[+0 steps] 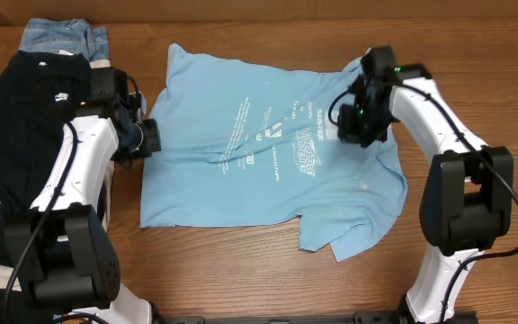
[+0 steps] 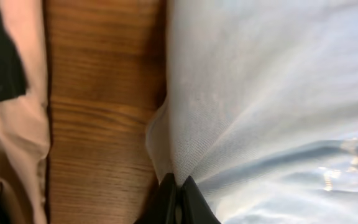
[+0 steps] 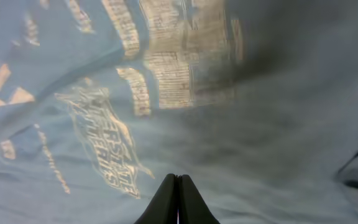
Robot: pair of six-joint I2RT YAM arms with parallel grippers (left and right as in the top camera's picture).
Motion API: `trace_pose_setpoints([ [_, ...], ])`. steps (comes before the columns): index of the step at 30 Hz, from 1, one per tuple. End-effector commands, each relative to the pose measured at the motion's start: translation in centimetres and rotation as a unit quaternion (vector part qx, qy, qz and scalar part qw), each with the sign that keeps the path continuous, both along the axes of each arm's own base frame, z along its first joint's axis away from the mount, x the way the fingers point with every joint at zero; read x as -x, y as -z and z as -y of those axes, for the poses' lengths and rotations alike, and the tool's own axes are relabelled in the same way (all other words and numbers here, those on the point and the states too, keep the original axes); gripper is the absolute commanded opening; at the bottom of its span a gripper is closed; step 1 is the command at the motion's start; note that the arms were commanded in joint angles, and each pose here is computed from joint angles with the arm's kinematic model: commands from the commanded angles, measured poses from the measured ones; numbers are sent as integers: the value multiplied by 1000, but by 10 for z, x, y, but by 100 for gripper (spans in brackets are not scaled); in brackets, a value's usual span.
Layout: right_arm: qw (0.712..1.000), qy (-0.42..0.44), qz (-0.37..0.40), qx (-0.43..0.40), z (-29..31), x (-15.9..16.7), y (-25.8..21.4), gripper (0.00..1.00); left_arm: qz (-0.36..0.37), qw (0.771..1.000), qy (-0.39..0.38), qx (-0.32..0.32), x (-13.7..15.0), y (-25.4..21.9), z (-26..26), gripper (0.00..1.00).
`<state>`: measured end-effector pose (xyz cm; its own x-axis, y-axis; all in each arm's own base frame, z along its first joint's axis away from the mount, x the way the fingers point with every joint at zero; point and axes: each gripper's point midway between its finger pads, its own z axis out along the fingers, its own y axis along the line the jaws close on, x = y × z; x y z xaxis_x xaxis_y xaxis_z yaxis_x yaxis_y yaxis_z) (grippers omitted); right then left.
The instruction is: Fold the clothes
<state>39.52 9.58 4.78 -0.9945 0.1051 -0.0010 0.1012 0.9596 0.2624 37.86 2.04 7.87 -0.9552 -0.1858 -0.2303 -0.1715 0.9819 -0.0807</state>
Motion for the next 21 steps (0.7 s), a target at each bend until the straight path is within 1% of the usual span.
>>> trace_pose_setpoints([
  [1, 1000, 15, -16, 2, 5, 12, 21, 4, 51, 998, 37, 22, -22, -37, 31, 4],
  [9, 999, 28, -21, 2, 12, 20, 47, 4, 89, 990, 110, 21, -35, -57, 86, 4],
  [12, 999, 31, -30, 3, 15, 21, 57, 4, 98, 984, 144, 42, -35, -59, 116, 4],
  [14, 999, 32, -35, 4, 16, 22, 62, 4, 108, 976, 181, 60, -33, -61, 144, 4],
  [17, 999, 33, -30, 3, 16, 19, 63, 4, 120, 964, 228, 68, -31, -56, 184, 4],
  [19, 999, 35, -24, 2, 15, 16, 62, 4, 121, 954, 266, 68, -28, -47, 211, 4],
  [21, 999, 40, -21, -1, 17, 14, 62, 4, 113, 938, 322, 61, -20, -30, 239, 4],
])
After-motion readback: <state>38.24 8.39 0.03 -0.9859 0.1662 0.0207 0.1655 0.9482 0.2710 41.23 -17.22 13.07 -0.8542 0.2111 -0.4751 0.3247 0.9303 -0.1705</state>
